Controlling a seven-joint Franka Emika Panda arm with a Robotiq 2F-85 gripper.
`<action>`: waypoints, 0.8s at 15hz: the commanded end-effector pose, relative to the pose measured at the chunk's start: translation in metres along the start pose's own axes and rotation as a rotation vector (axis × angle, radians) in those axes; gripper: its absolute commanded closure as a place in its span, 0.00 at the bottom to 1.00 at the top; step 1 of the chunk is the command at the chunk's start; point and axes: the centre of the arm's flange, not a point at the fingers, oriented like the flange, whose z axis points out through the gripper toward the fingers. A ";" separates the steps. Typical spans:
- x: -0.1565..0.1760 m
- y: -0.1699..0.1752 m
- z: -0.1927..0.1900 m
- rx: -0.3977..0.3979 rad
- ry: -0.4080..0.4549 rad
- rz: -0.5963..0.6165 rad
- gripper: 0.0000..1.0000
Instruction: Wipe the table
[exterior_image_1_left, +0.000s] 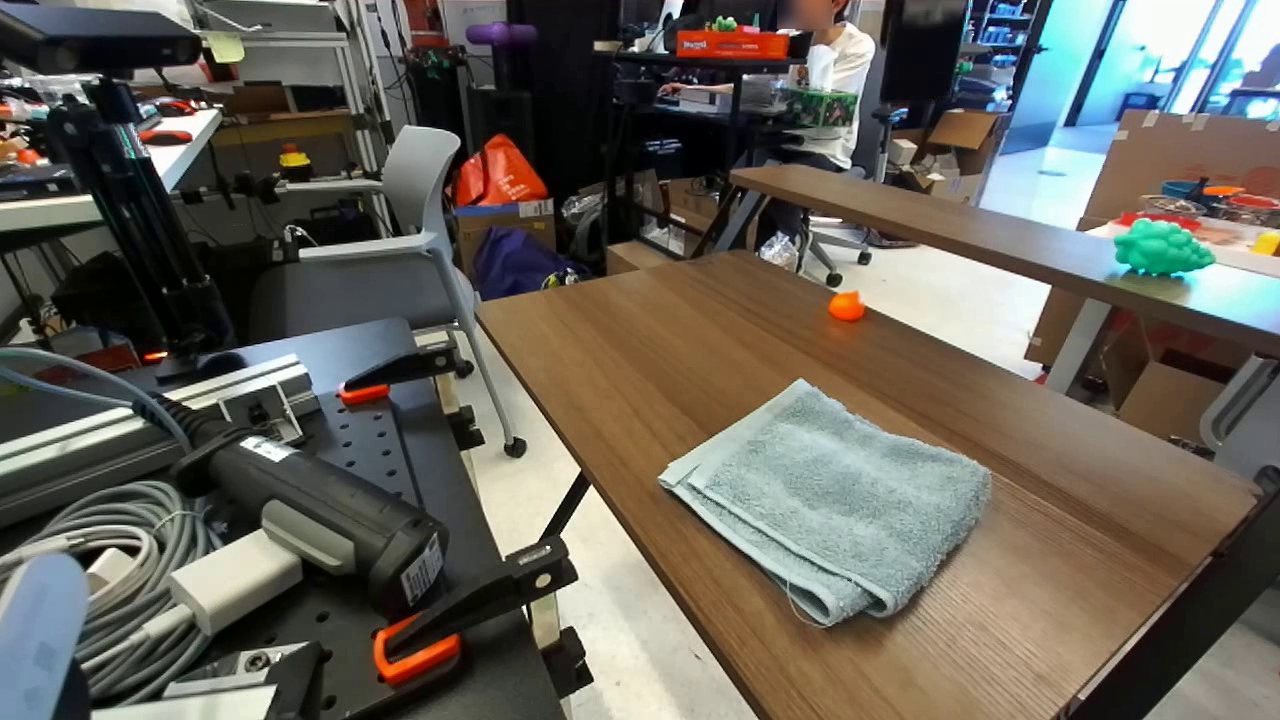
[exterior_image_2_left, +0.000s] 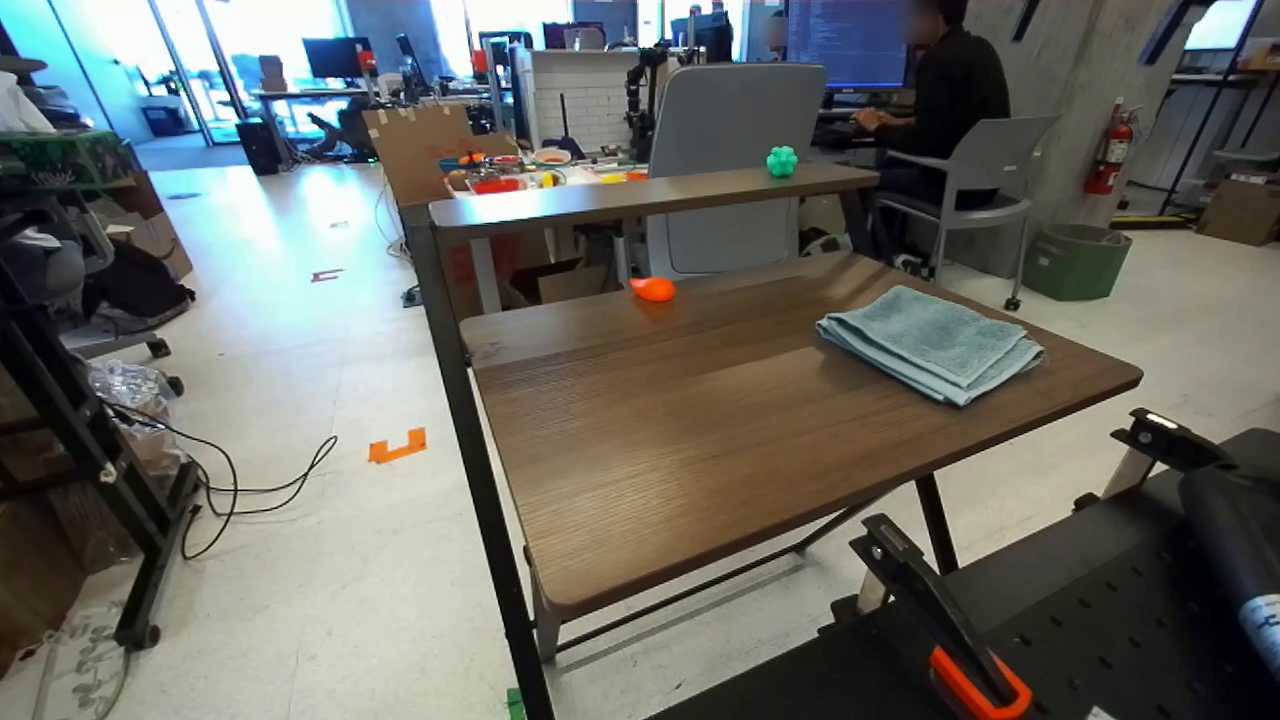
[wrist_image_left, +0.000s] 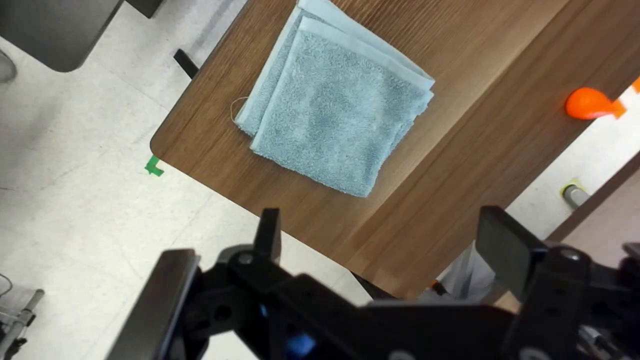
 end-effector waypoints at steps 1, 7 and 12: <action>0.010 -0.011 0.061 -0.100 -0.030 0.102 0.00; -0.005 0.008 0.106 -0.143 -0.139 0.115 0.00; -0.003 0.000 0.115 -0.162 -0.130 0.132 0.00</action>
